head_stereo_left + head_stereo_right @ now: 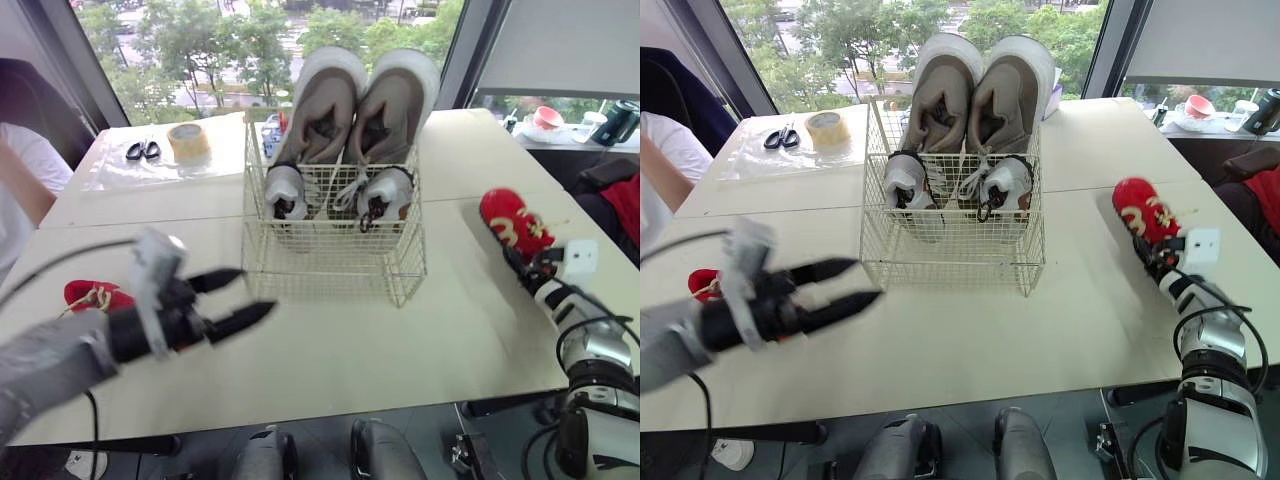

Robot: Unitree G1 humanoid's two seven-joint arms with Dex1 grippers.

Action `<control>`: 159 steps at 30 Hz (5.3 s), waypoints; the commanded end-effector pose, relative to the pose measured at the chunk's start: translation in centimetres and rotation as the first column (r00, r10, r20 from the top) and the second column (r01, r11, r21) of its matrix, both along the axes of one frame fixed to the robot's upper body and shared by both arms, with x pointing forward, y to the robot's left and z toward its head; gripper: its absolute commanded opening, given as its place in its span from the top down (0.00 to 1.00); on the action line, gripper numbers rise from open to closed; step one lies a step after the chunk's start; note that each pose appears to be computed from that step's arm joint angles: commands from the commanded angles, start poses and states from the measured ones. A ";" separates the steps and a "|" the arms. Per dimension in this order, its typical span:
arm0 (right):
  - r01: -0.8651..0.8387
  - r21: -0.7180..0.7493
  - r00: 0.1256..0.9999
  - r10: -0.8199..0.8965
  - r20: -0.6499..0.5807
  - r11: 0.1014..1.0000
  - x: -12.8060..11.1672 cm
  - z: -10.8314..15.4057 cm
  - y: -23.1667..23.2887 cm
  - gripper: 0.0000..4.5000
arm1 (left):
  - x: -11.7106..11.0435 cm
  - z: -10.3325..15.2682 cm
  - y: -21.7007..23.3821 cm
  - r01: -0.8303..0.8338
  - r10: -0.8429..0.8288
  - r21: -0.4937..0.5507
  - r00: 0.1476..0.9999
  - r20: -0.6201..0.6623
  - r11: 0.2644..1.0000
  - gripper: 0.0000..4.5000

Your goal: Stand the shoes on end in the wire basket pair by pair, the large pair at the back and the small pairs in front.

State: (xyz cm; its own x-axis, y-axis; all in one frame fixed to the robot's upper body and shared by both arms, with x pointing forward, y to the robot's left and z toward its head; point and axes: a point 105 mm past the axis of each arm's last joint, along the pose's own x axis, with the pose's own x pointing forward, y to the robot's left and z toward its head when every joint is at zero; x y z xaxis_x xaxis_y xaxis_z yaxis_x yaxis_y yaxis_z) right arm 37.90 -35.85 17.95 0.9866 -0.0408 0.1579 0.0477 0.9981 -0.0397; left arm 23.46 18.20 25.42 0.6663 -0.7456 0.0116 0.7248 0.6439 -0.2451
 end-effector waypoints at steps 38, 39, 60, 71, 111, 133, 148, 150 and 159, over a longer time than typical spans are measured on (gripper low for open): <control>-0.376 -0.910 0.365 0.930 0.030 0.177 -10.2 23.4 27.9 0.55 | 4.3 16.4 -4.3 0.551 -0.498 -0.188 0.825 0.267 0.813 0.52; -0.376 -0.910 0.366 0.930 0.026 0.174 -10.3 23.3 27.9 0.55 | 4.3 16.4 -4.3 0.553 -0.498 -0.194 0.825 0.268 0.811 0.61; -0.940 0.276 0.341 0.581 0.739 0.201 -10.1 22.2 24.8 0.00 | 4.7 18.2 -3.5 0.464 -0.142 -0.602 0.852 0.504 0.650 0.93; -0.947 0.307 0.304 0.578 0.757 0.096 -10.6 22.5 29.3 0.00 | 5.2 15.6 -7.0 0.477 -0.217 -0.614 0.866 0.450 0.629 0.93; -0.967 0.044 0.202 0.648 0.734 0.252 -11.9 28.2 23.9 0.67 | 2.4 5.4 -8.3 0.278 -0.231 -0.317 0.957 0.176 0.907 0.05; -0.894 -0.406 0.316 0.910 -0.269 0.191 -10.2 14.9 22.3 0.67 | 0.3 -0.1 -5.1 0.171 -0.173 -0.066 0.985 -0.025 0.983 0.05; -0.936 -0.282 0.300 0.897 -0.325 0.211 -8.9 9.4 21.9 0.01 | 1.1 1.6 -3.2 0.111 -0.108 -0.067 0.993 0.038 0.992 0.03; -0.930 -0.290 0.315 0.898 -0.307 0.228 -8.9 10.4 21.6 0.01 | 1.2 1.8 -2.8 0.110 -0.108 -0.082 0.994 0.035 0.991 0.03; -0.936 -0.292 0.275 0.926 -0.259 0.196 -12.7 15.7 20.7 0.01 | 2.8 2.1 0.1 -0.024 0.027 -0.081 0.999 0.034 0.996 0.03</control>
